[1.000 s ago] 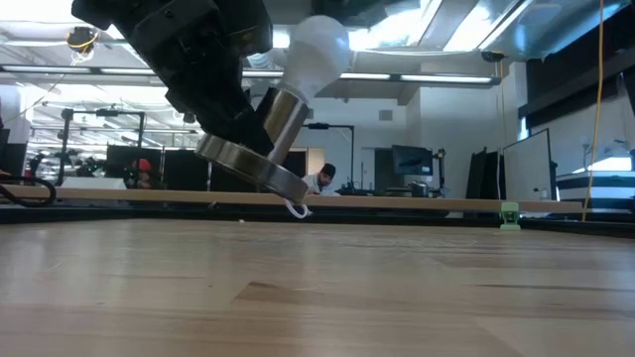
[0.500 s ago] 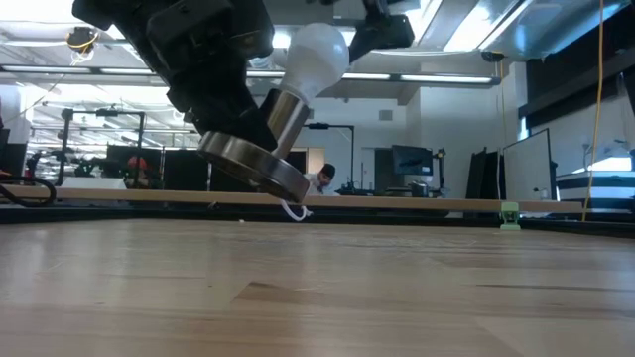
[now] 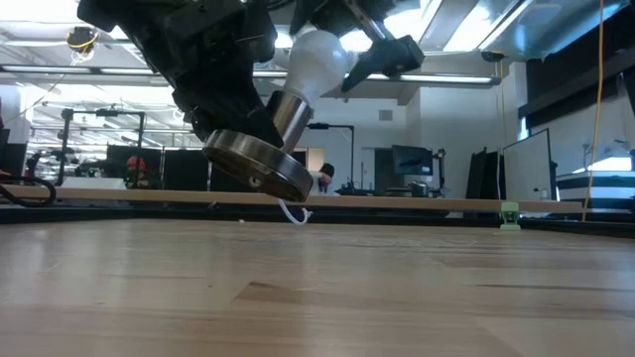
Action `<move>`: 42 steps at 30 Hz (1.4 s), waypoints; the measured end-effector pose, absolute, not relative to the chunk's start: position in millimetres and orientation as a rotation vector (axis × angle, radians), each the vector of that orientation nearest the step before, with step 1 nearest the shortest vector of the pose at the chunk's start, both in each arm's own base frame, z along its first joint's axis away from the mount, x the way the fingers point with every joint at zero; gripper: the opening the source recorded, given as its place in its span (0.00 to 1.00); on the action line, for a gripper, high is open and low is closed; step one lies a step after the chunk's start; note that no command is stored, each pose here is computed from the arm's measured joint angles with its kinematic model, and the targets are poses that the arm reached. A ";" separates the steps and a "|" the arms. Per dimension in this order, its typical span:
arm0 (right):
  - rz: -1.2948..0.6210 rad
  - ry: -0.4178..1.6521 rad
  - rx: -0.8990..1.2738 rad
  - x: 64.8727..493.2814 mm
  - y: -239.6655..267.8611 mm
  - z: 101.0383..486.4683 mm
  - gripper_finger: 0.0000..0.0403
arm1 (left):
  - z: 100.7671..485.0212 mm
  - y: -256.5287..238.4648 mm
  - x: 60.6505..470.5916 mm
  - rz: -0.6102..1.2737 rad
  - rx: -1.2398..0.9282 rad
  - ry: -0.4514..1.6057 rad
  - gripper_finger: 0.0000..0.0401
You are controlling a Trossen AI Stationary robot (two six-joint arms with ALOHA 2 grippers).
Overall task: Screw lightbulb
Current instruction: Remove the lightbulb from the lamp
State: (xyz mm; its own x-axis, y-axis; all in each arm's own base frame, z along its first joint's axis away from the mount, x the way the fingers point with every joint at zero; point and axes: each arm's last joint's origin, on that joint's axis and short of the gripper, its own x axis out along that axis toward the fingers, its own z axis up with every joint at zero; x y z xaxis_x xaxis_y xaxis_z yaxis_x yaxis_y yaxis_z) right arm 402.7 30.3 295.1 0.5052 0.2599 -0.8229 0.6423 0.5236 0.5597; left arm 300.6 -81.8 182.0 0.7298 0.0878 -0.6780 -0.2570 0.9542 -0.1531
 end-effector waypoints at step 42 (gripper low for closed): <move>0.667 0.715 -0.714 410.7 37.1 286.7 0.65 | 179.6 -85.0 297.2 0.128 -0.124 0.775 0.40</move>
State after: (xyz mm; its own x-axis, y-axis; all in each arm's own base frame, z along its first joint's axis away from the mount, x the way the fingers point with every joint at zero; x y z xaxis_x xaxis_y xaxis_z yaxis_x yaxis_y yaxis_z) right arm 410.7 37.1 286.7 0.5775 0.2904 -0.7630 -0.7412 0.5783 -0.3410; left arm 297.2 -85.0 179.6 0.7073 0.0694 -0.7035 -0.1604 0.9850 -0.0641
